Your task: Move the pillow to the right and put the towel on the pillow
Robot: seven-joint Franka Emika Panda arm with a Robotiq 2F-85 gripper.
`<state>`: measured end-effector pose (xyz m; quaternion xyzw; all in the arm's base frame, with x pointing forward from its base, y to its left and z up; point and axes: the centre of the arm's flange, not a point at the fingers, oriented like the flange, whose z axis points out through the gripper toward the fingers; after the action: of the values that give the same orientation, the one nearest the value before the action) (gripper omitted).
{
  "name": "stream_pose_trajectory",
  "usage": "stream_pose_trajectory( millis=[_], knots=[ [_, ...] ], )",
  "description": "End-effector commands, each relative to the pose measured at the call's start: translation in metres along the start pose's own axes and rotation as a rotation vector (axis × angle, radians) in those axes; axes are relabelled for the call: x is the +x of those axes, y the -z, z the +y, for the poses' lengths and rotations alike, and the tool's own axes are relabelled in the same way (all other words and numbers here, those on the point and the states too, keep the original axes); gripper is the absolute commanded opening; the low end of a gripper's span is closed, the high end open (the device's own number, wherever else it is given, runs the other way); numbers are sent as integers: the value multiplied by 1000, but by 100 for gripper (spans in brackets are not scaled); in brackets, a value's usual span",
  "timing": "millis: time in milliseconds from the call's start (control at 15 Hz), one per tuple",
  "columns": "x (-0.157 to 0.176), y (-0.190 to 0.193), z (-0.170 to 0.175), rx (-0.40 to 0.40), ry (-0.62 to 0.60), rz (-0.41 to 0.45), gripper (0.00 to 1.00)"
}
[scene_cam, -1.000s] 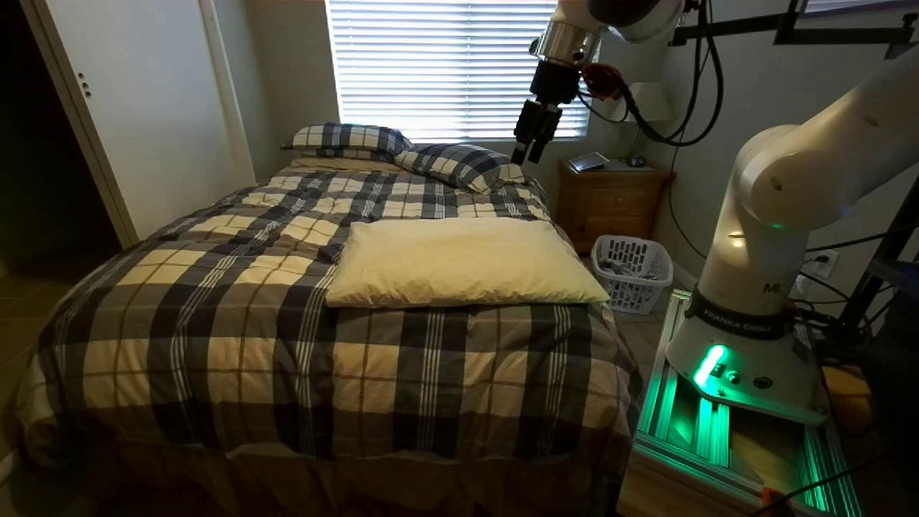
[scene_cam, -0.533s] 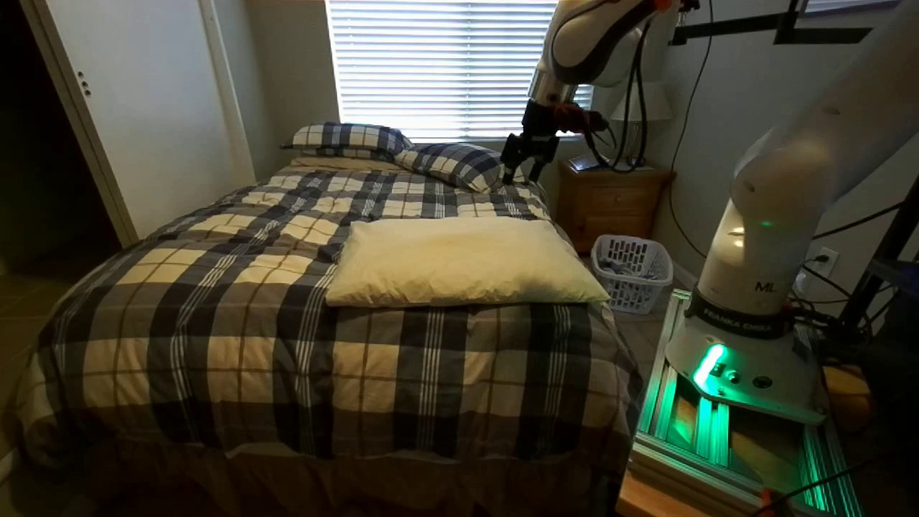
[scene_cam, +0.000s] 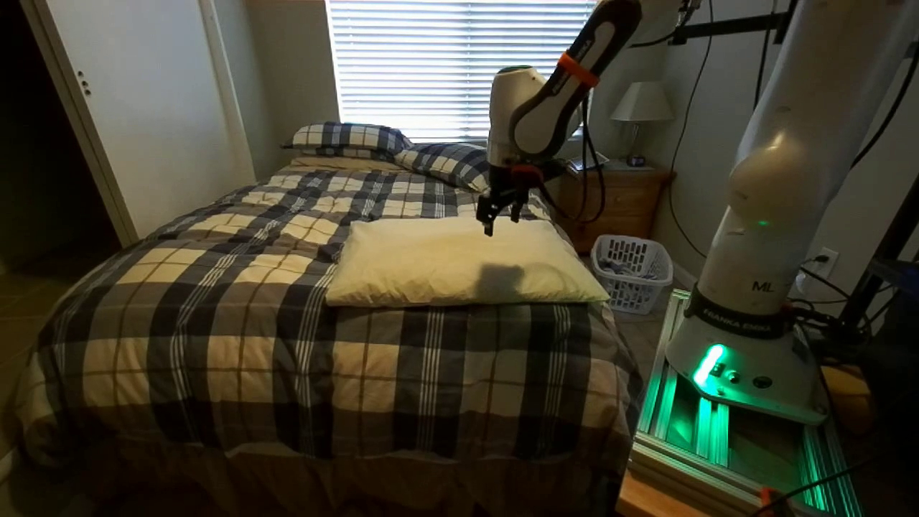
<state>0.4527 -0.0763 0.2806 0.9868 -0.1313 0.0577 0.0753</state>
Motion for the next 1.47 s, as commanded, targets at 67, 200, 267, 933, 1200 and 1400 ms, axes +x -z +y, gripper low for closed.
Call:
stream_pose_trajectory(
  millis=[67, 200, 267, 933, 1200, 1400],
  knots=[
    [17, -47, -38, -93, 47, -26, 100],
    [16, -59, -51, -116, 72, -32, 100],
    [15, -64, -59, -129, 83, -29, 100],
    [13, -119, -110, -196, 232, -100, 100],
    [11, -135, -127, -225, 297, -138, 100],
    [11, -142, -138, -258, 357, -162, 100]
  ],
)
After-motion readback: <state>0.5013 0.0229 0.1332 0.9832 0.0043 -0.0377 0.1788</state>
